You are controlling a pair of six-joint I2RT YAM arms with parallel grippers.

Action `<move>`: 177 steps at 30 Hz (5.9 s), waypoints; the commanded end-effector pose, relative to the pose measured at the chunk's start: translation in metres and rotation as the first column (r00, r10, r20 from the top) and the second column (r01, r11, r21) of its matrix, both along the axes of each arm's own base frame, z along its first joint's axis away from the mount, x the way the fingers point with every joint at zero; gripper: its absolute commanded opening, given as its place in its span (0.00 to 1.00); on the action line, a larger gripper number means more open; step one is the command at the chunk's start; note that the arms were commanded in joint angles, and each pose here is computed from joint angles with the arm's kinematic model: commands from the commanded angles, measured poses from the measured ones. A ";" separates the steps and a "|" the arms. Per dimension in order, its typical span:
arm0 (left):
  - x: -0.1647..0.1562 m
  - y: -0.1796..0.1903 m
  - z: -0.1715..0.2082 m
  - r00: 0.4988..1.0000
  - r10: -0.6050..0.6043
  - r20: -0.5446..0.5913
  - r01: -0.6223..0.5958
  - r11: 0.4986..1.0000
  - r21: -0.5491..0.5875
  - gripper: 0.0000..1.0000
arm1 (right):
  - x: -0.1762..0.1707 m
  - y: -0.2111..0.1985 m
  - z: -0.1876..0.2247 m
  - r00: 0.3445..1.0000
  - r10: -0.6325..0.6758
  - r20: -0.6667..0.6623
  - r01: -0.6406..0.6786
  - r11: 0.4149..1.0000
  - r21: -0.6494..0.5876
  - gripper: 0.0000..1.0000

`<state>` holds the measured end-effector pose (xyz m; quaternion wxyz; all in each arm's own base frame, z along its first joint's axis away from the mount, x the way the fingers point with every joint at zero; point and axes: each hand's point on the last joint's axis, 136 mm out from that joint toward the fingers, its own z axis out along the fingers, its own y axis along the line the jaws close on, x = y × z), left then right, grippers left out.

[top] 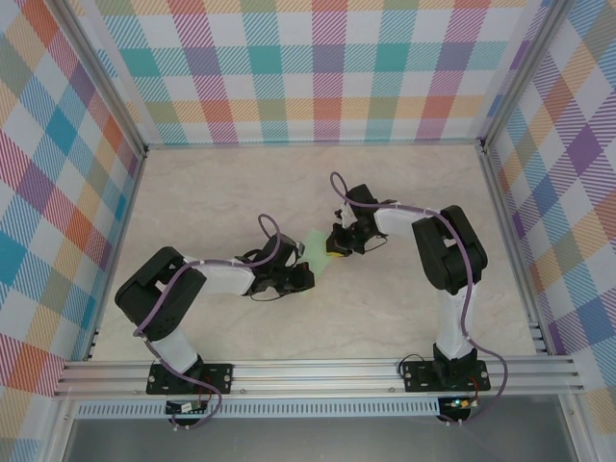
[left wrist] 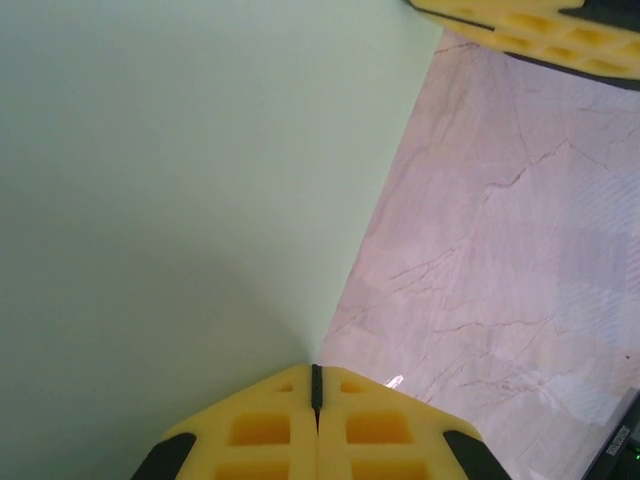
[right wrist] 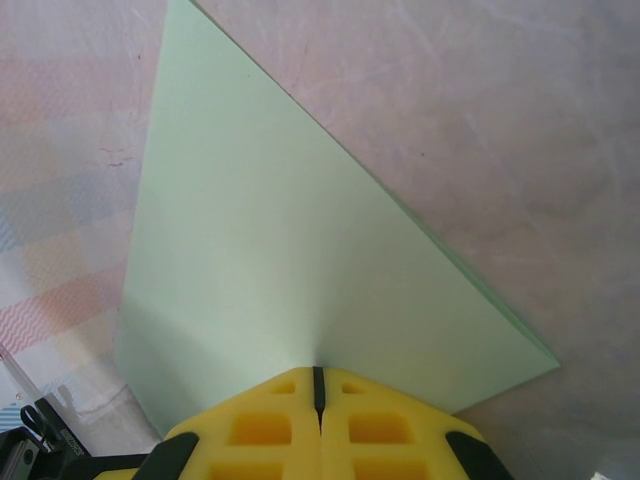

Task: Fold a paper plane with a square sheet of paper (pick it up from the middle)
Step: First fold the square sheet of paper in half at the center of the table, then rotate the square sheet of paper at the center of the table, then fold the triangle a second time at the center of the table.

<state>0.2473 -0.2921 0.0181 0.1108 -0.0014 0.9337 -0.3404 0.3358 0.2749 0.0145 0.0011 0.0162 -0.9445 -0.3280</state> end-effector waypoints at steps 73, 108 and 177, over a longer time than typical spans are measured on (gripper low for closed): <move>0.025 0.209 0.043 0.816 0.575 0.057 -0.552 0.746 0.372 1.00 | -0.117 0.036 0.002 0.923 0.386 -0.014 -0.358 0.843 -0.402 0.13; 0.002 0.032 0.039 0.960 0.198 -0.197 -0.215 0.974 -0.068 0.67 | -0.031 0.011 -0.019 0.999 -0.026 -0.034 0.017 0.967 -0.252 0.50; -0.003 -0.014 0.020 0.985 0.058 -0.160 -0.028 0.983 0.183 0.63 | -0.034 -0.026 -0.051 0.974 -0.137 -0.182 0.105 0.979 -0.177 0.47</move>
